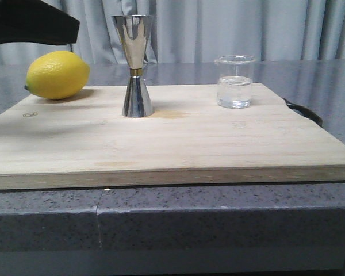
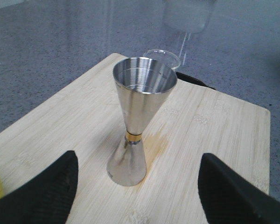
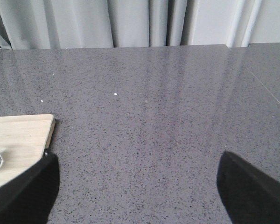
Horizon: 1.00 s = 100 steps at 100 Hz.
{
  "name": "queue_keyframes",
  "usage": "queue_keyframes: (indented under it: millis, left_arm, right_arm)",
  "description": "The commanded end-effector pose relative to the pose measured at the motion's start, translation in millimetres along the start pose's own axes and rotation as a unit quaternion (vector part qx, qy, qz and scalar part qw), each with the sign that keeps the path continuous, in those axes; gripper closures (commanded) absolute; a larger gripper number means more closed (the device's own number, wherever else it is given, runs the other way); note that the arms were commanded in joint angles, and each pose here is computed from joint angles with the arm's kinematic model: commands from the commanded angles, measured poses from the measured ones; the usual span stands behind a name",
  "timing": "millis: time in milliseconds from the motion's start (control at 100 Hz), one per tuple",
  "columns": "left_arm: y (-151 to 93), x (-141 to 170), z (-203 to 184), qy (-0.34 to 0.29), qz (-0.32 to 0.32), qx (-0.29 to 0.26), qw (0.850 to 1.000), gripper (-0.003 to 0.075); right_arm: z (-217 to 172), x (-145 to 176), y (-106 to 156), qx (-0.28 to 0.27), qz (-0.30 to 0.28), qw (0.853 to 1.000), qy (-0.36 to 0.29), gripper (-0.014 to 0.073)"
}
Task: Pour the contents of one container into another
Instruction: 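Move the left gripper to the steel jigger, grasp it and lift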
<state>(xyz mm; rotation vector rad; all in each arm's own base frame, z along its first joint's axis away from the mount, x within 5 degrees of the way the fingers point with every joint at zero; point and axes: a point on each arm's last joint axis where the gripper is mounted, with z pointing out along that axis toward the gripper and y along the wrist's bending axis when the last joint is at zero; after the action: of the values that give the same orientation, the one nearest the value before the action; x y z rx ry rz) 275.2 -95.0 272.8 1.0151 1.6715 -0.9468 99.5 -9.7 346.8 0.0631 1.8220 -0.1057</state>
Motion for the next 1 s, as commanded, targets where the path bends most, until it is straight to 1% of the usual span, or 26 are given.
queue_keyframes:
  millis: [0, 40, 90, 270, 380, 470, 600, 730, 990]
  left_arm:
    - [-1, -14, 1, -0.069, 0.02, 0.036, 0.997, 0.0229]
    - [2, -11, 4, -0.078, 0.018, 0.049, 0.996, 0.0229]
    - [5, -7, 8, -0.081, 0.013, 0.05, 0.995, 0.0229]
    - [4, 1, 30, -0.09, 0.037, 0.068, 0.993, 0.0229]
    - [4, -1, 40, -0.119, 0.051, 0.062, 0.99, 0.0229]
    - [8, 0, 47, -0.139, 0.038, 0.055, 0.988, 0.0229]
    - [8, 1, 61, -0.135, 0.042, 0.072, 0.987, 0.0229]
    - [5, -5, 74, -0.136, 0.052, 0.088, 0.985, 0.0229]
    - [11, -12, 89, -0.139, 0.065, 0.099, 0.983, 0.0229]
  right_arm:
    - [-3, -18, 0, -0.002, -0.01, 0.998, -0.055, -0.0024]
    - [-3, -19, 0, -0.002, -0.01, 0.998, -0.056, -0.0024]
    - [-3, -19, 0, -0.003, -0.01, 0.998, -0.059, -0.0024]
    - [-3, -21, 1, -0.005, -0.01, 0.998, -0.068, -0.0024]
    - [-3, -21, 1, -0.005, -0.01, 0.998, -0.069, -0.0024]
    - [-3, -21, 1, -0.005, -0.01, 0.998, -0.069, -0.0024]
    - [-3, -21, 1, -0.005, -0.01, 0.998, -0.069, -0.0024]
    - [-3, -21, 1, -0.005, -0.01, 0.998, -0.069, -0.0024]
    - [-3, -21, 1, -0.005, -0.01, 0.998, -0.069, -0.0024]
